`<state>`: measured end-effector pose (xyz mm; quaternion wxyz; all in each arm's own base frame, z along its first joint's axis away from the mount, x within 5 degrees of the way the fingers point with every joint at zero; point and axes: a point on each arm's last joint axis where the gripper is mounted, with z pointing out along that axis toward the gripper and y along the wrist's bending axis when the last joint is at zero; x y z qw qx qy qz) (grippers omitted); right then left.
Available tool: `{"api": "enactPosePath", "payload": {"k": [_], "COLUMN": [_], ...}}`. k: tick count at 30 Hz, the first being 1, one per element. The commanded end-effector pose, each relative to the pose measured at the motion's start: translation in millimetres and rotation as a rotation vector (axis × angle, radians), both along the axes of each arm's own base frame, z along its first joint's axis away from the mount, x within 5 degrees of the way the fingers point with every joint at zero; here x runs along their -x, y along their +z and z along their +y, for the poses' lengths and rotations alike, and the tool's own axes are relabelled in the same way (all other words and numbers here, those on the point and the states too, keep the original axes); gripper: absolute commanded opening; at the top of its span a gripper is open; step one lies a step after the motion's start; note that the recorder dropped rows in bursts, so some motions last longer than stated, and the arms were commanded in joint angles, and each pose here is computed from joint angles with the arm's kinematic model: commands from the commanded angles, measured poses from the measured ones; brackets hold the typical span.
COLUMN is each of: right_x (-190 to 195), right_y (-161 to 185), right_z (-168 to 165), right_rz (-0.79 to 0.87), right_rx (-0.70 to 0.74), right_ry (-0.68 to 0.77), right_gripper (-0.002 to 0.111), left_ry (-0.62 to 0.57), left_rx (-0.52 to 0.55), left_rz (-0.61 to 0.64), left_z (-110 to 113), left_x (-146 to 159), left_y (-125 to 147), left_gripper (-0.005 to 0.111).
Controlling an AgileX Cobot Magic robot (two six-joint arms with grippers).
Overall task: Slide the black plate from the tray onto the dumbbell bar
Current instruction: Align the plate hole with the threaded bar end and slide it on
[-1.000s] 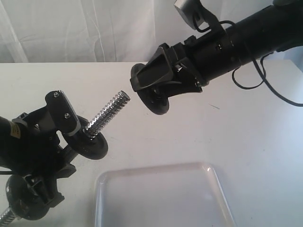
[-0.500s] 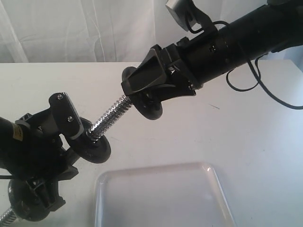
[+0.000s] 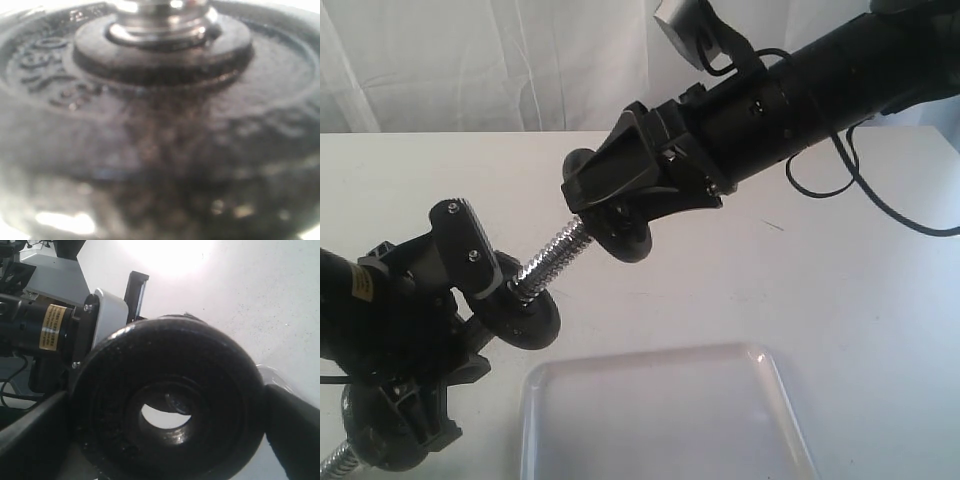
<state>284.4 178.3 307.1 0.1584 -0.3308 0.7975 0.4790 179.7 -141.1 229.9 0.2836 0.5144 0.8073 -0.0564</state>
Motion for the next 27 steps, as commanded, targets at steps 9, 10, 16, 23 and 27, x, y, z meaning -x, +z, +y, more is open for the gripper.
{"api": "enactPosePath", "payload": {"k": [9, 10, 16, 23, 27], "right_x": [0.3, 0.2, 1.1, 3.1, 2.9], "right_y": [8.1, 7.6, 3.9, -4.1, -2.8], "right_z": [2.9, 2.9, 2.0, 1.2, 1.9], "right_rz": [0.016, 0.016, 0.02, 0.045, 0.044], "right_rx": [-0.07, -0.067, -0.05, -0.038, -0.053], "right_ry": [-0.012, -0.011, -0.007, -0.006, -0.008], "right_gripper": [0.0, 0.0, 0.0, 0.0, 0.0], "left_ry": [0.049, 0.05, 0.05, 0.05, 0.05], "left_rx": [0.233, 0.235, 0.235, 0.235, 0.235], "left_rz": [-0.319, -0.323, -0.323, -0.323, -0.323], "left_z": [-8.8, -8.8, -8.8, -8.8, -8.8], "left_x": [-16.5, -16.7, -16.7, -16.7, -16.7], "left_y": [40.8, 41.2, 41.2, 41.2, 41.2], "left_gripper": [0.0, 0.0, 0.0, 0.0, 0.0]}}
